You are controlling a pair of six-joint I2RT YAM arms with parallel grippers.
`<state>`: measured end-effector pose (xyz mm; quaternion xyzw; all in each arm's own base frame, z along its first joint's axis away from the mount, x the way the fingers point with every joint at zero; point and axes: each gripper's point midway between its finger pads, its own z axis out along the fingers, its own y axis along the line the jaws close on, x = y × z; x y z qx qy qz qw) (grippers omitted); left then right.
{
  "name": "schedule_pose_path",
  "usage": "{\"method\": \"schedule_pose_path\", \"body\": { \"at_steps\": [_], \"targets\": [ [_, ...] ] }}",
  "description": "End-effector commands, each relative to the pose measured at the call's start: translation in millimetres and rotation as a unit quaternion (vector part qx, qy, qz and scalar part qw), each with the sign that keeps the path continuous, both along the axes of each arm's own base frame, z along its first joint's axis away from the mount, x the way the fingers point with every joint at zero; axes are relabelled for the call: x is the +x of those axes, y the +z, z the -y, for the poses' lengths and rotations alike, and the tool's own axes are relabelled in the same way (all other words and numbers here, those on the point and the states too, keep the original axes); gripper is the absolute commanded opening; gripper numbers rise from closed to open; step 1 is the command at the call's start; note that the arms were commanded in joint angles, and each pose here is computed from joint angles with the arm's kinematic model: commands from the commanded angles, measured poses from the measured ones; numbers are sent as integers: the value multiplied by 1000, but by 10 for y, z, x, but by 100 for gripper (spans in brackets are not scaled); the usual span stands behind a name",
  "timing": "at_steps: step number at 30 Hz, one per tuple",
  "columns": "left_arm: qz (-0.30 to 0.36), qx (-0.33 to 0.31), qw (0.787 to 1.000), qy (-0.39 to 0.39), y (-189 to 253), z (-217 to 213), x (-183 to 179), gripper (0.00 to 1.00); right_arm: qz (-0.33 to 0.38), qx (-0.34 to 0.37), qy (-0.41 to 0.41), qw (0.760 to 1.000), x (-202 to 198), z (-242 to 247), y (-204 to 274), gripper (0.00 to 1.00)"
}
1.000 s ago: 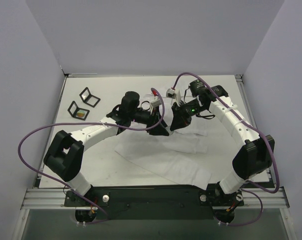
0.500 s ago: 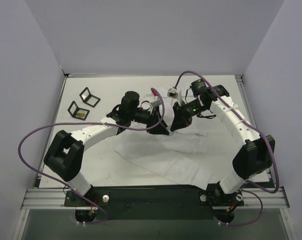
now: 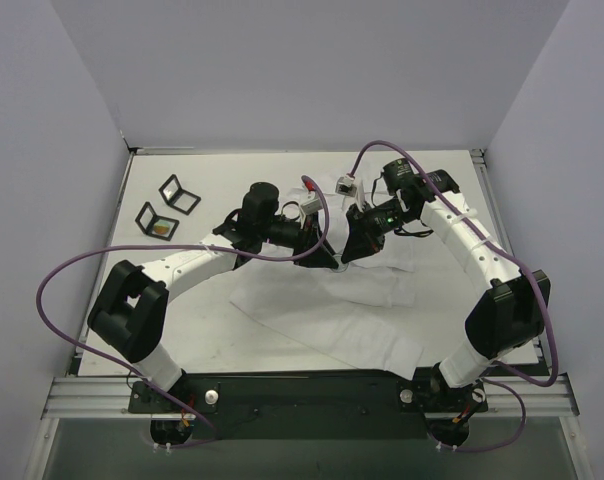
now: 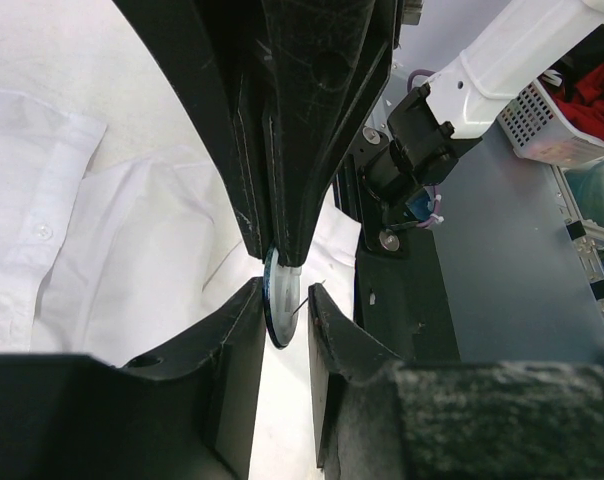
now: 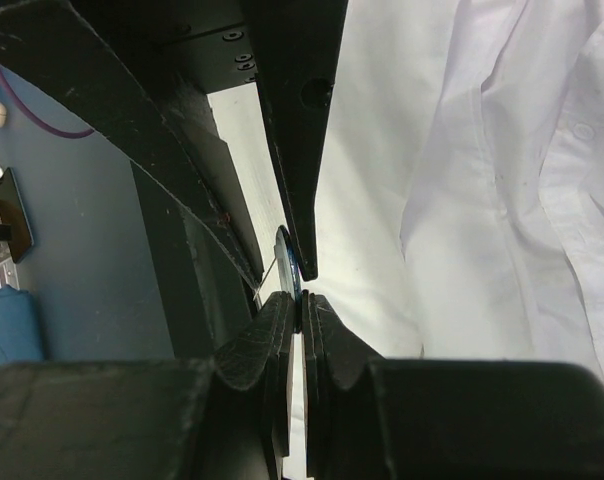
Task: Remove the brooch from the garment
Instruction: Close the brooch.
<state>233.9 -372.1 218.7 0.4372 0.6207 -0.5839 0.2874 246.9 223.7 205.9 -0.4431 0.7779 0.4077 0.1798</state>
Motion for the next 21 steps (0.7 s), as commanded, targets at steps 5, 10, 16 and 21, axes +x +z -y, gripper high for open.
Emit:
{"method": "schedule_pose_path", "body": {
  "at_steps": [5,10,16,21],
  "targets": [
    [9,-12,1000,-23,43,28,-70,32,23,19,3,1000,-7,8,162,0],
    [11,-9,1000,-22,36,32,-74,30,25,16,3,1000,-8,14,157,0],
    [15,-1,1000,-24,12,50,-88,26,23,11,3,1000,-8,13,131,0],
    [18,5,1000,-16,-10,59,-58,23,27,6,5,1000,-8,8,116,0]
  ]
}}
